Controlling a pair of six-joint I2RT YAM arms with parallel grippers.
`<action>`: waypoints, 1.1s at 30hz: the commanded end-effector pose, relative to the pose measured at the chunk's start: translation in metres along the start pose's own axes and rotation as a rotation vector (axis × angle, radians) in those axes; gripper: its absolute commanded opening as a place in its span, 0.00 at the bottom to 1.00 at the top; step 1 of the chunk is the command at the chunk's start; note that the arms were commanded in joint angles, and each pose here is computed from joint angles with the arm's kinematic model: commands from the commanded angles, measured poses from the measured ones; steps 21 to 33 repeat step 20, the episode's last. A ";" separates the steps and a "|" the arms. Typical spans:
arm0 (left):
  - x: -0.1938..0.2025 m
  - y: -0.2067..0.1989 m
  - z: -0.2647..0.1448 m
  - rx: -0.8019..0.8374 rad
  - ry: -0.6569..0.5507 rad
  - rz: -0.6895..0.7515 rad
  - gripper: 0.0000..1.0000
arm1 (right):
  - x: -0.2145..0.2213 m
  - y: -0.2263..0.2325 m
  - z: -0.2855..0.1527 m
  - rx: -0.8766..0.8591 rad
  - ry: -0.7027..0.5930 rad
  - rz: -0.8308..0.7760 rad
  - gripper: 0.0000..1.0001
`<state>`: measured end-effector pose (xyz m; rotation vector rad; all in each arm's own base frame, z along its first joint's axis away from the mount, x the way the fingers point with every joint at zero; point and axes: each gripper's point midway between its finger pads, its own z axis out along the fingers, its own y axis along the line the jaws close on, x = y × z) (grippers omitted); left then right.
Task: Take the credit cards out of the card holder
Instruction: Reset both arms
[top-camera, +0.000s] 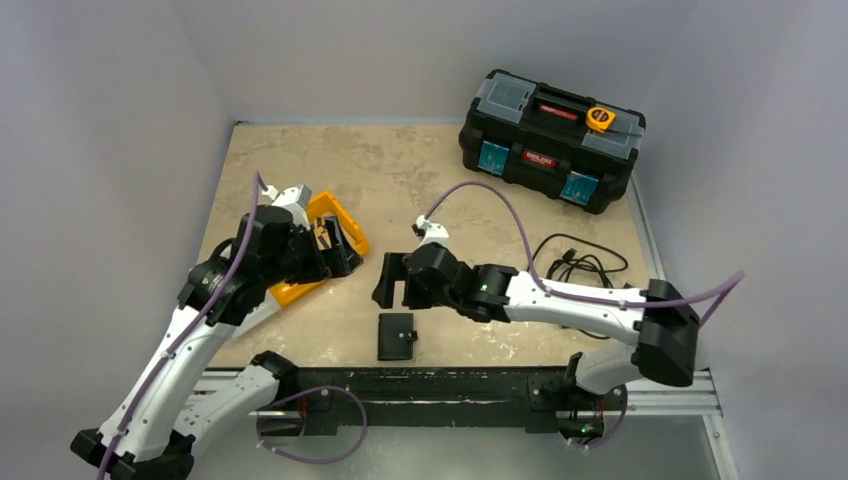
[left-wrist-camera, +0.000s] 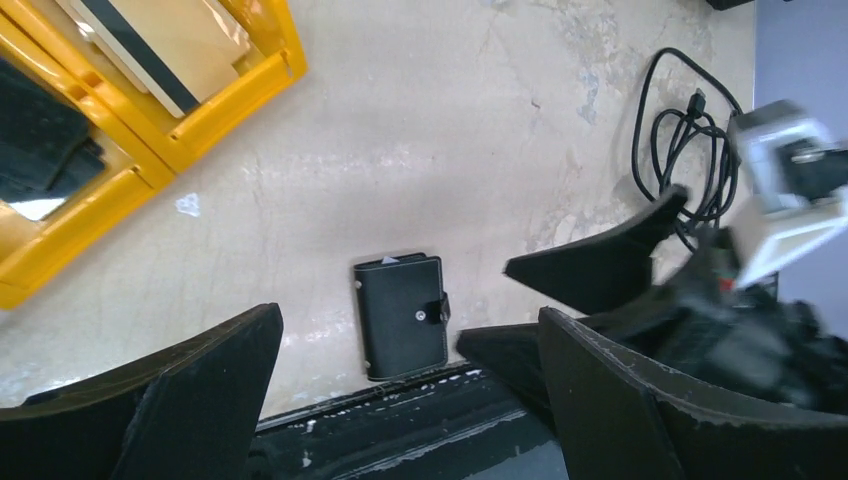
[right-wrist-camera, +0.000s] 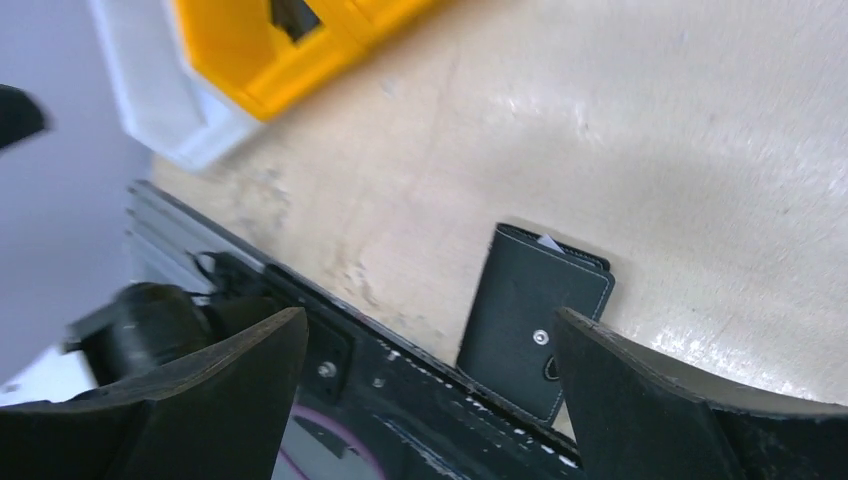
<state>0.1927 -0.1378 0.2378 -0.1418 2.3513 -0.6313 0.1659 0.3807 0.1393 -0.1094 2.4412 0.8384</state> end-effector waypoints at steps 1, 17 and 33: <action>-0.018 0.010 -0.025 -0.050 -0.099 0.077 1.00 | -0.060 0.018 -0.047 -0.035 -0.198 -0.002 0.96; -0.020 0.016 -0.039 -0.068 -0.130 0.122 1.00 | -0.112 -0.021 -0.138 0.011 -0.490 0.071 0.99; -0.021 0.016 -0.039 -0.066 -0.132 0.120 1.00 | -0.113 -0.023 -0.141 0.013 -0.497 0.069 0.99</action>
